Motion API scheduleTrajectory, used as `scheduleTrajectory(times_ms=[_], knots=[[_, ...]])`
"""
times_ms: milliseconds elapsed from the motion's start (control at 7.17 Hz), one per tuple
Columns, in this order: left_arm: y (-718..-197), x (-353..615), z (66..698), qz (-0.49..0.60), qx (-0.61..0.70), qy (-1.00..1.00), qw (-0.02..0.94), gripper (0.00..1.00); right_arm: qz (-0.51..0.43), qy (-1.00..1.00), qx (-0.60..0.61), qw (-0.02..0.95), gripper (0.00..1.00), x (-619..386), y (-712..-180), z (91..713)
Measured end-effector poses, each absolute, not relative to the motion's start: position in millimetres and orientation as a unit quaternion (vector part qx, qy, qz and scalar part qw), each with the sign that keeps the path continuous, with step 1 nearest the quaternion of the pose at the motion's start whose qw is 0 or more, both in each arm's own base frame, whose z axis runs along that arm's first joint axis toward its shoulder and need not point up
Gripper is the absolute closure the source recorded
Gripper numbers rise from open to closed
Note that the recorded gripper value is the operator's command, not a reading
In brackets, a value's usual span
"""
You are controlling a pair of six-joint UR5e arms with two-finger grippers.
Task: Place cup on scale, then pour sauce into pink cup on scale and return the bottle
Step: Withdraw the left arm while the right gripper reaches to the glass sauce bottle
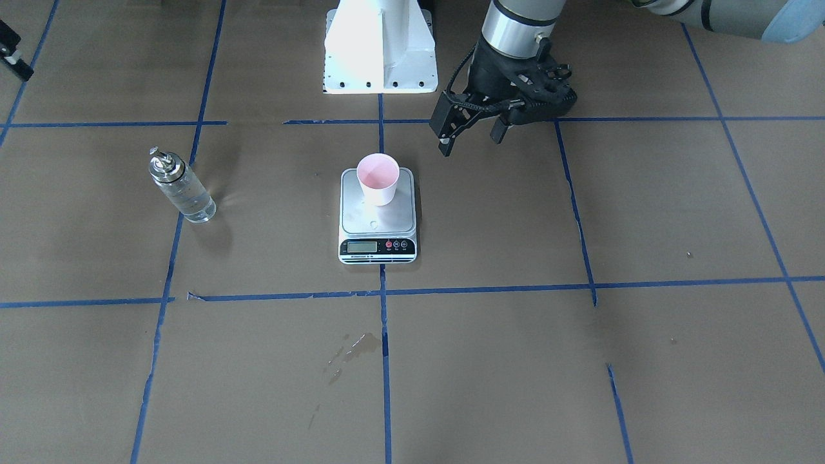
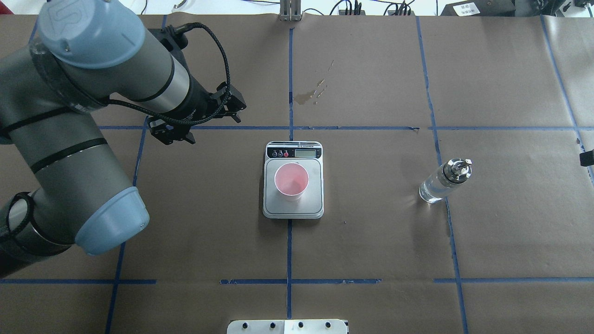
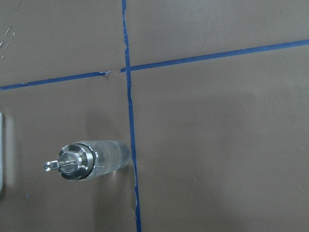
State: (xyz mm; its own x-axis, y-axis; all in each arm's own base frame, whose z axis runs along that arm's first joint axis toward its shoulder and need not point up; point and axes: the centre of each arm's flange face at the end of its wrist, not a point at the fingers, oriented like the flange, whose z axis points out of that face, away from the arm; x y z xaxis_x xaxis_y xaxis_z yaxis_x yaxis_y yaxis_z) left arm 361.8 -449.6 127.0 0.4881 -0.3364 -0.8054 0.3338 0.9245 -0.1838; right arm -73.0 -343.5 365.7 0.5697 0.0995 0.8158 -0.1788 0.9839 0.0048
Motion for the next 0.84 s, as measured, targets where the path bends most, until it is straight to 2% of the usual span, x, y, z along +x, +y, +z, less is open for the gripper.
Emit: scheduleTrajectory(times_ms=[418, 837], knots=[[-477.9, 286.5, 147.2, -0.117, 0.031, 0.456, 0.882, 0.00, 0.114, -0.435, 0.080, 0.889, 0.00, -166.0, -318.6, 344.5], [-496.3, 234.0, 195.4, -0.042, 0.075, 0.418, 0.904, 0.00, 0.152, -0.405, 0.153, 0.888, 0.00, -275.5, -265.7, 347.9]])
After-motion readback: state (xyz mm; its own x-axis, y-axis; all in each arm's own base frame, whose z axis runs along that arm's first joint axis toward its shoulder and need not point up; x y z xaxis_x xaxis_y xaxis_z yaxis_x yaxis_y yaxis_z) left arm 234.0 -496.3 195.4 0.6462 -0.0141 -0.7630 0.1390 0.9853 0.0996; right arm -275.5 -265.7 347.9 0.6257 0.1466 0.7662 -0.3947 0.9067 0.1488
